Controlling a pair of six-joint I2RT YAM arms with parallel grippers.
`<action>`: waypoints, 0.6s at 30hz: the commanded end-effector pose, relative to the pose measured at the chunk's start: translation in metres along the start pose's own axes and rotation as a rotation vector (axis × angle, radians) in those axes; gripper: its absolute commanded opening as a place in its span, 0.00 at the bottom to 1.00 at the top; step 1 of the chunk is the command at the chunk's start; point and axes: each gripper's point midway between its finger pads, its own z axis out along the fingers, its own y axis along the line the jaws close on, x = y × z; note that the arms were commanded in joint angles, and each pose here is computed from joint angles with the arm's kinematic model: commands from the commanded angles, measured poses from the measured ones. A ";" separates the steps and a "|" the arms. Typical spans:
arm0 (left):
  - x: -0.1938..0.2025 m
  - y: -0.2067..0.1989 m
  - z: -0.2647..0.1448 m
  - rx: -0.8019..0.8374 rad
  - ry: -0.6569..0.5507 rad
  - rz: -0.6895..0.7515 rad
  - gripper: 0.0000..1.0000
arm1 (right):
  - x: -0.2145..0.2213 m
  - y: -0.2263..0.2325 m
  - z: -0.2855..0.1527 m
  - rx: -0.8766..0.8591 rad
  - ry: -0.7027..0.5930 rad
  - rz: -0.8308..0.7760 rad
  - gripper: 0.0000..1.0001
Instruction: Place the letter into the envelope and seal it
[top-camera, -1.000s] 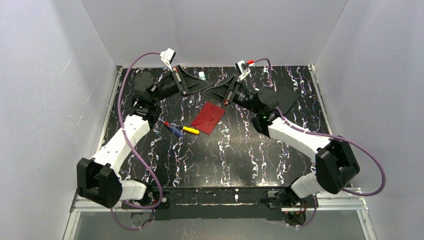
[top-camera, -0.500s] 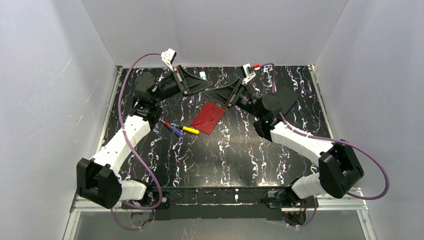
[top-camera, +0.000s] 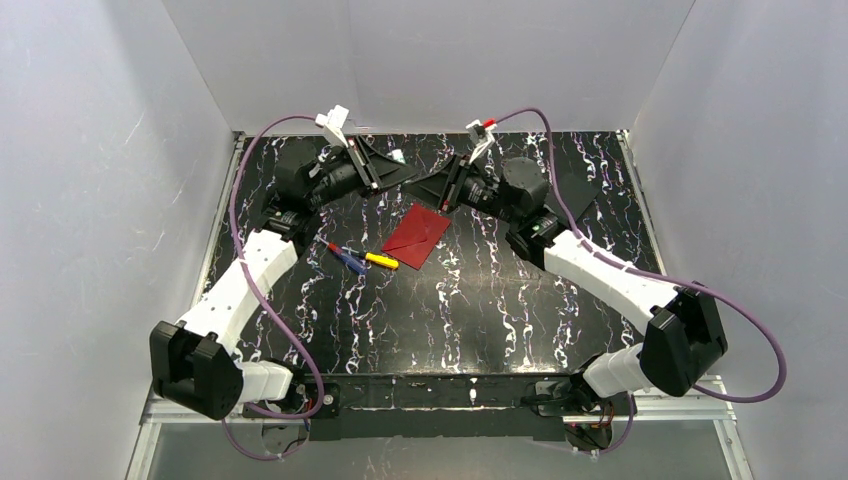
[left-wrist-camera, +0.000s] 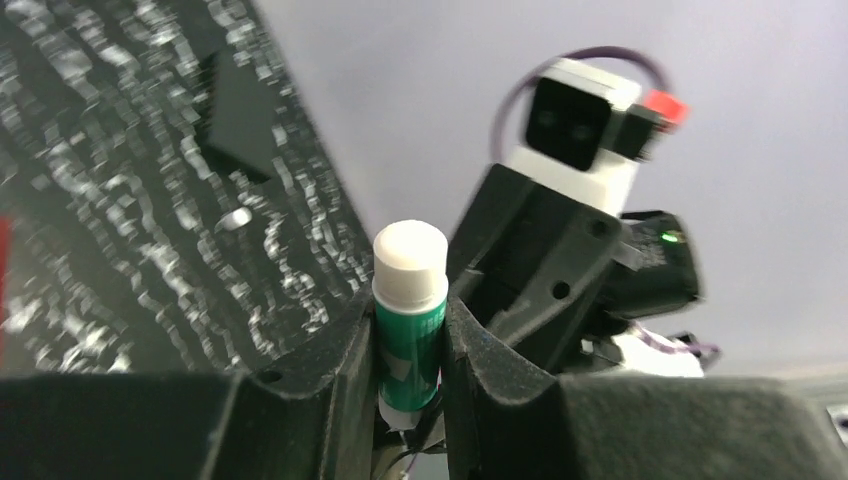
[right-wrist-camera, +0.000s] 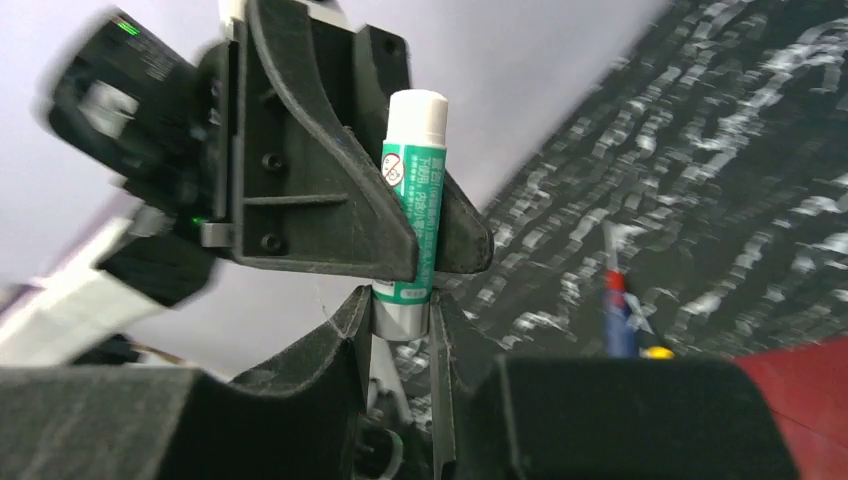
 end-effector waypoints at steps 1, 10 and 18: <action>0.006 0.036 -0.019 -0.294 0.040 0.043 0.00 | 0.035 -0.081 -0.019 0.326 0.226 -0.261 0.01; 0.017 0.087 -0.023 -0.547 0.127 -0.043 0.00 | 0.037 -0.134 -0.022 0.622 0.395 -0.397 0.09; -0.005 0.042 -0.013 -0.301 0.096 0.037 0.00 | -0.010 -0.031 -0.011 0.224 0.106 -0.078 0.76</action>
